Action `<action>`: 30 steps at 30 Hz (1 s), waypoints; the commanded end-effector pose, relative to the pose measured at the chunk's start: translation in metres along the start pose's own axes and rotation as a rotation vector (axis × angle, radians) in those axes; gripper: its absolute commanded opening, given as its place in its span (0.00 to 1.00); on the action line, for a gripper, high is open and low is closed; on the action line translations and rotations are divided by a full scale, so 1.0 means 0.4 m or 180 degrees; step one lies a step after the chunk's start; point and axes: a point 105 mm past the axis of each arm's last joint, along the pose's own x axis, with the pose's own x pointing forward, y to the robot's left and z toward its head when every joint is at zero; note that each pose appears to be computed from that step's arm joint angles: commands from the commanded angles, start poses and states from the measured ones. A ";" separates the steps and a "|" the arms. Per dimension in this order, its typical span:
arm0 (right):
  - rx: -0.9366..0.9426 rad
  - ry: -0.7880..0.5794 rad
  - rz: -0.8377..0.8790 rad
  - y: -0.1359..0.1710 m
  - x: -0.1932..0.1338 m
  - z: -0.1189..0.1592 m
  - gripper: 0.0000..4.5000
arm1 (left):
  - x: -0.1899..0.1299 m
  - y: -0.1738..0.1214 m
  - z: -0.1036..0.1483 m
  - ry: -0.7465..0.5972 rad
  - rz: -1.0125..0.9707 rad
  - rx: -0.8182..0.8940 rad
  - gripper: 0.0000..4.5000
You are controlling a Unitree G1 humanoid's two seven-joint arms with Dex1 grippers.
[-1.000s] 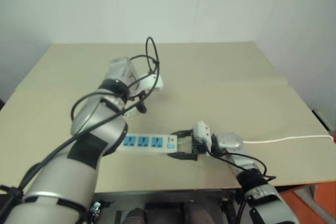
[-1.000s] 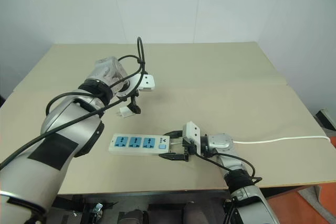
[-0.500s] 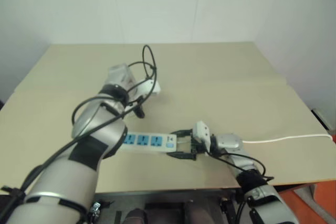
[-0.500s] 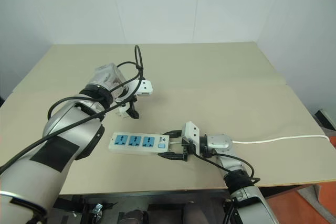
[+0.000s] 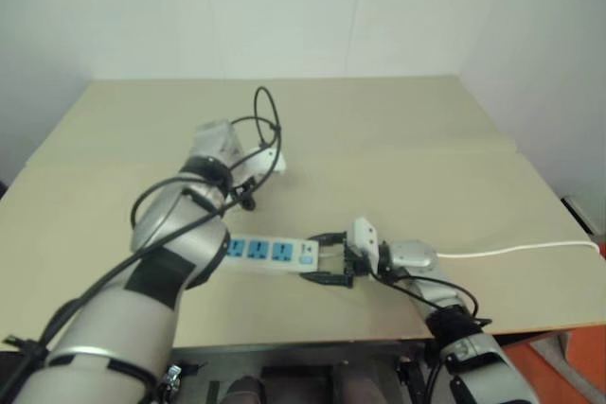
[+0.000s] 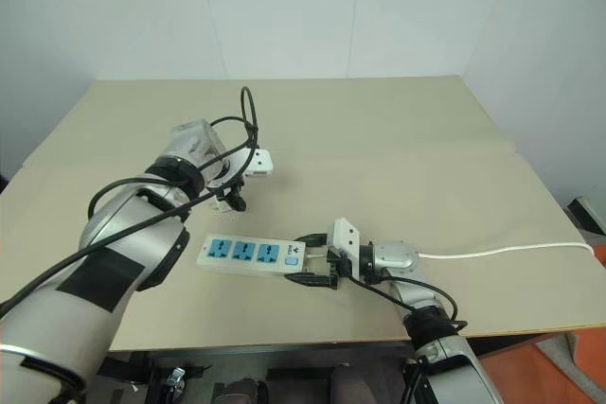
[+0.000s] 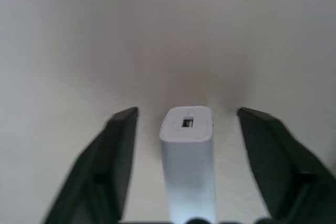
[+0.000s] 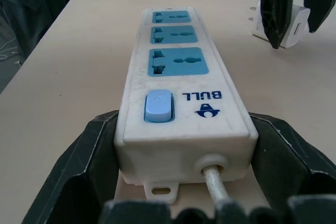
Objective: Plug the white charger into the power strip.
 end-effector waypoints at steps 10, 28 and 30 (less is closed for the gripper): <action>-0.0060 0.0098 -0.0040 -0.003 -0.004 0.000 0.76 | -0.053 0.032 0.064 -0.0533 0.0179 -0.0171 0.22; 0.0051 -0.0028 0.0359 0.056 -0.024 0.037 0.76 | -0.326 -0.093 0.155 -0.4515 -0.1760 -0.0102 0.22; 0.0103 -0.0050 0.0456 0.068 -0.021 0.043 0.76 | -0.302 -0.146 0.113 -0.4675 -0.1859 -0.0058 0.22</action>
